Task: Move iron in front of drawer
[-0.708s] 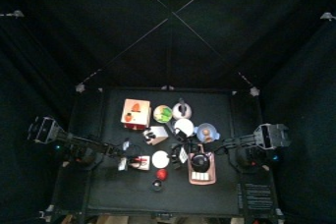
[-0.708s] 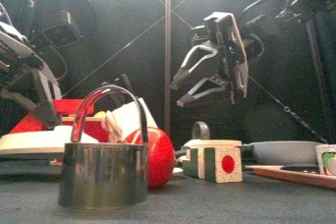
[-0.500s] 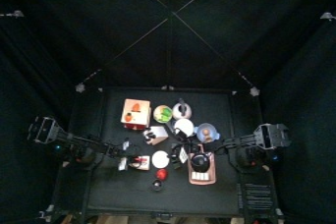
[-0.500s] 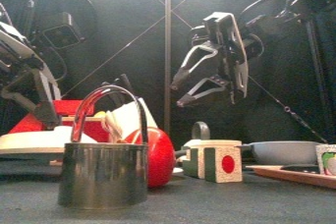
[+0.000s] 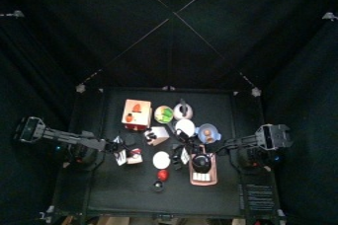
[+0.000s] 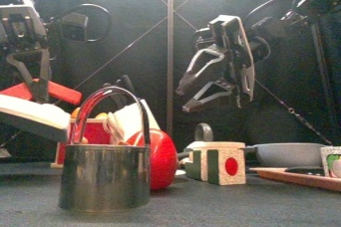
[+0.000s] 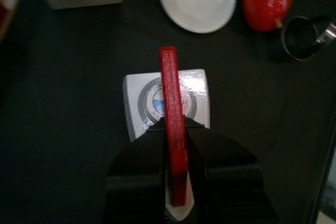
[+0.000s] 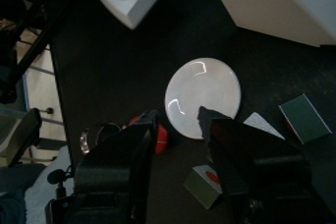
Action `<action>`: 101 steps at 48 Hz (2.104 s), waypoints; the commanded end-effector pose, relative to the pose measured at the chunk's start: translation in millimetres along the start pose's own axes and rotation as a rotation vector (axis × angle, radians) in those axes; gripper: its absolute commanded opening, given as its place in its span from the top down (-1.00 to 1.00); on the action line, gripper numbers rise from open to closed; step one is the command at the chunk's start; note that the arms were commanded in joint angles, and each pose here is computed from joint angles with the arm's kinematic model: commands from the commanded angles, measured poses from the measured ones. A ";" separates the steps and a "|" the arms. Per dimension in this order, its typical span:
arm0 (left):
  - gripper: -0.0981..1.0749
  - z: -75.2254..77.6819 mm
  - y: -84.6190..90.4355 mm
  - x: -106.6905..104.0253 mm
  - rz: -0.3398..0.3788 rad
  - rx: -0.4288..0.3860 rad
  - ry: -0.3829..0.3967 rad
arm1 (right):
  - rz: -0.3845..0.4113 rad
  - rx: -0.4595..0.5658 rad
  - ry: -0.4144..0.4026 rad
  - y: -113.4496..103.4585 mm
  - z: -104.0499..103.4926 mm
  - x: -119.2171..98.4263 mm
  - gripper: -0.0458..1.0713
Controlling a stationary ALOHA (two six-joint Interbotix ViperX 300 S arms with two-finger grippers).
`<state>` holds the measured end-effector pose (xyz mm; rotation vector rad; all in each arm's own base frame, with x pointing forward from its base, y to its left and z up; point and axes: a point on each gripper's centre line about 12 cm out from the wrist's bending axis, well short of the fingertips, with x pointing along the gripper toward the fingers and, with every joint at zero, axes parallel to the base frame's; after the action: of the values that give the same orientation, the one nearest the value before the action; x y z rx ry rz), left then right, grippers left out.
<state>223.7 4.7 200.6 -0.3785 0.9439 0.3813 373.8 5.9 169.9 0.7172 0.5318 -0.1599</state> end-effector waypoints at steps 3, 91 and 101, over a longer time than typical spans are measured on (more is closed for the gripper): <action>0.14 5.7 5.0 -3.2 0.075 -0.088 -0.079 | 0.025 -0.004 -0.027 7.8 8.3 -5.3 -0.47; -0.61 -19.5 -24.0 47.1 0.358 -0.443 -0.190 | -0.031 -0.035 -0.126 1.6 46.3 -71.1 -0.47; -0.61 -18.0 -22.1 44.4 0.359 -0.433 -0.205 | -0.034 -0.036 -0.124 0.1 45.1 -71.9 -0.47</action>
<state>243.3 -16.6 150.7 -0.5529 0.7436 0.9526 331.8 -25.9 223.5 0.6606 0.4636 -0.2353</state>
